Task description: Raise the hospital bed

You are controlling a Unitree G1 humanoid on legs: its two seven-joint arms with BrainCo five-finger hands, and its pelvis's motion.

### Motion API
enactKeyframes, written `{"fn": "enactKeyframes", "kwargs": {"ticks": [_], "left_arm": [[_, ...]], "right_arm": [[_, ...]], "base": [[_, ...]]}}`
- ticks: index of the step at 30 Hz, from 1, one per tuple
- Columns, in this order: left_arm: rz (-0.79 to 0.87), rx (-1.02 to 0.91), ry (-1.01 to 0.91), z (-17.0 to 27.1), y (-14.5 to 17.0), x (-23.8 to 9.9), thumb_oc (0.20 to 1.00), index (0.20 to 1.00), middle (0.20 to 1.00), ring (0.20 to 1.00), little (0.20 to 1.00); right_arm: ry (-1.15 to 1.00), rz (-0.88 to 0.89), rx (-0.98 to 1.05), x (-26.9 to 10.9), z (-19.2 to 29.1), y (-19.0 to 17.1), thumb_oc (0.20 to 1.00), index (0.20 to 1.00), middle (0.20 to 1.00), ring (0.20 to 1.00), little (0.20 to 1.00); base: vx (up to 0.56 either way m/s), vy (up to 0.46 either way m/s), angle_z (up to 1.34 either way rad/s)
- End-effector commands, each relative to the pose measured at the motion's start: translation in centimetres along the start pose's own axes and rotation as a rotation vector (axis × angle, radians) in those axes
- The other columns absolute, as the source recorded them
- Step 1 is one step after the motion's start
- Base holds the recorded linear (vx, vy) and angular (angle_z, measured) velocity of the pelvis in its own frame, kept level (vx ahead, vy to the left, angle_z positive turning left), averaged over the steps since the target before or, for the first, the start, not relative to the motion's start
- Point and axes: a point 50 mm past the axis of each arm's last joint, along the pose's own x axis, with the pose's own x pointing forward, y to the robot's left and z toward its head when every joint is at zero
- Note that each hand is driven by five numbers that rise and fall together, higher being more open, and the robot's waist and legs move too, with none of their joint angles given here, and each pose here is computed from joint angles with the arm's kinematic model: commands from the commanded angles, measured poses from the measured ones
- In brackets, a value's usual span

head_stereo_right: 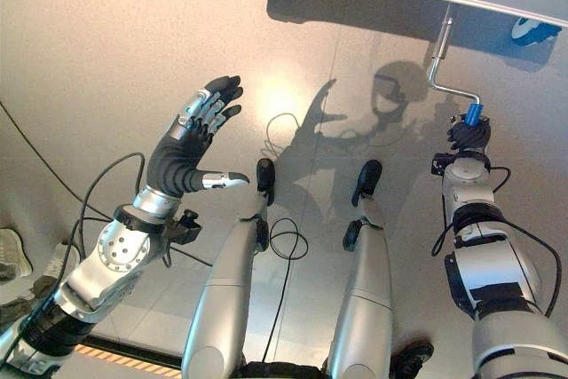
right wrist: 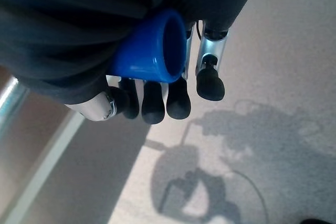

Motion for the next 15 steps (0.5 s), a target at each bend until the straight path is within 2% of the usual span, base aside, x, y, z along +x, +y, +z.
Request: {"fn": "enactKeyframes", "kwargs": {"ticks": [1,15], "left_arm": [[0.040,-0.117,-0.144,1.9,-0.7,0.7,1.000,1.000,1.000,1.000,1.000],[0.071,-0.166,-0.159,1.9,-1.1,1.3,1.000,1.000,1.000,1.000,1.000]], "right_arm": [[0.214,-0.152,-0.139,-0.1,-4.6,-5.5,0.200,0.200,0.200,0.200,0.200],[0.172,0.024,-0.230,-0.2,-2.2,0.5,0.200,0.200,0.200,0.200,0.200]], "base": [[0.01,-0.012,0.04],[0.01,0.011,0.06]]}}
